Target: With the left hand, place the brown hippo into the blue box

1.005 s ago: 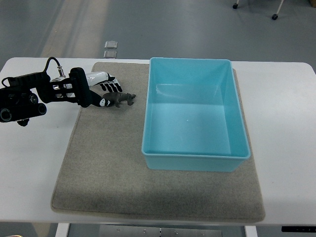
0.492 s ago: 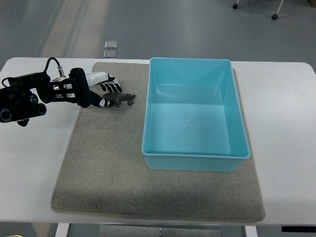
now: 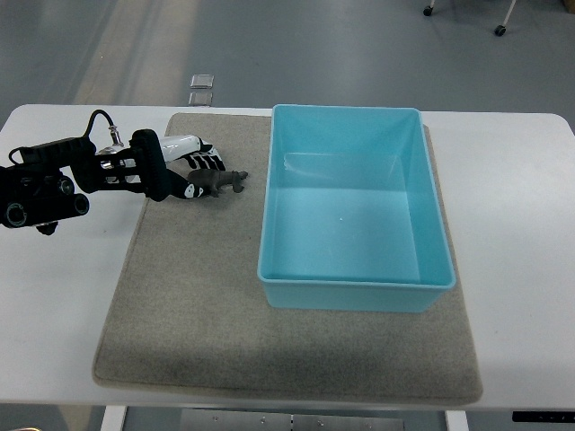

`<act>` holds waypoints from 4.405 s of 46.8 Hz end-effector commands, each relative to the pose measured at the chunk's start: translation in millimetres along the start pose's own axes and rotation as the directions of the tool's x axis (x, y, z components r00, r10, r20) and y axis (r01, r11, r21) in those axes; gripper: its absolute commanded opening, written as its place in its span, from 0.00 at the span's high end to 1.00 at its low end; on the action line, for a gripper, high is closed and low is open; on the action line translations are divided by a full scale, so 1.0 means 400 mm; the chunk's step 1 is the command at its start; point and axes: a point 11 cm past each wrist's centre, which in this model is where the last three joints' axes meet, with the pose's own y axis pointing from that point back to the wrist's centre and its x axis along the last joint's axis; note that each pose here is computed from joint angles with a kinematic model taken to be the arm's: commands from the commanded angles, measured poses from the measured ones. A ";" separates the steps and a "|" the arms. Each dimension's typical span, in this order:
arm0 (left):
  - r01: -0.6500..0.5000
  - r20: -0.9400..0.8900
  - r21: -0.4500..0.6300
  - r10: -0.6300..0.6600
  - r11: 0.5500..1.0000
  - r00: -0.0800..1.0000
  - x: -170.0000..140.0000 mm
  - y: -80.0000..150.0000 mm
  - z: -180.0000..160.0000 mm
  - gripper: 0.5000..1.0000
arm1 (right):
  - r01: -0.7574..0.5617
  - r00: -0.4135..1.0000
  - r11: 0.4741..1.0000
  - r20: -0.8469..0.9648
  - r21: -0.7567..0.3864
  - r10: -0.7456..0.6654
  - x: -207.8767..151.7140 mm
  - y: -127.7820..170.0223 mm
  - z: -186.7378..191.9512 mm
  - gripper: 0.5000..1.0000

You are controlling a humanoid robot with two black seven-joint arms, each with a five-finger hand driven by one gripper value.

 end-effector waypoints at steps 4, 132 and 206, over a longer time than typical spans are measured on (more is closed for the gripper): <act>0.002 0.001 -0.002 -0.002 1.000 1.000 -0.003 -0.003 0.004 0.79 | 0.000 1.000 1.000 0.000 0.000 0.000 0.000 0.000 0.000 0.13; 0.079 -0.065 -0.378 -0.111 0.922 0.992 -0.111 -0.199 0.438 0.54 | 0.000 1.000 1.000 0.001 0.000 0.000 0.000 0.000 0.000 0.13; -0.556 -0.895 0.090 0.313 0.826 0.319 0.225 -0.147 0.205 0.02 | 0.000 1.000 1.000 0.001 0.000 0.000 0.000 0.000 0.000 0.13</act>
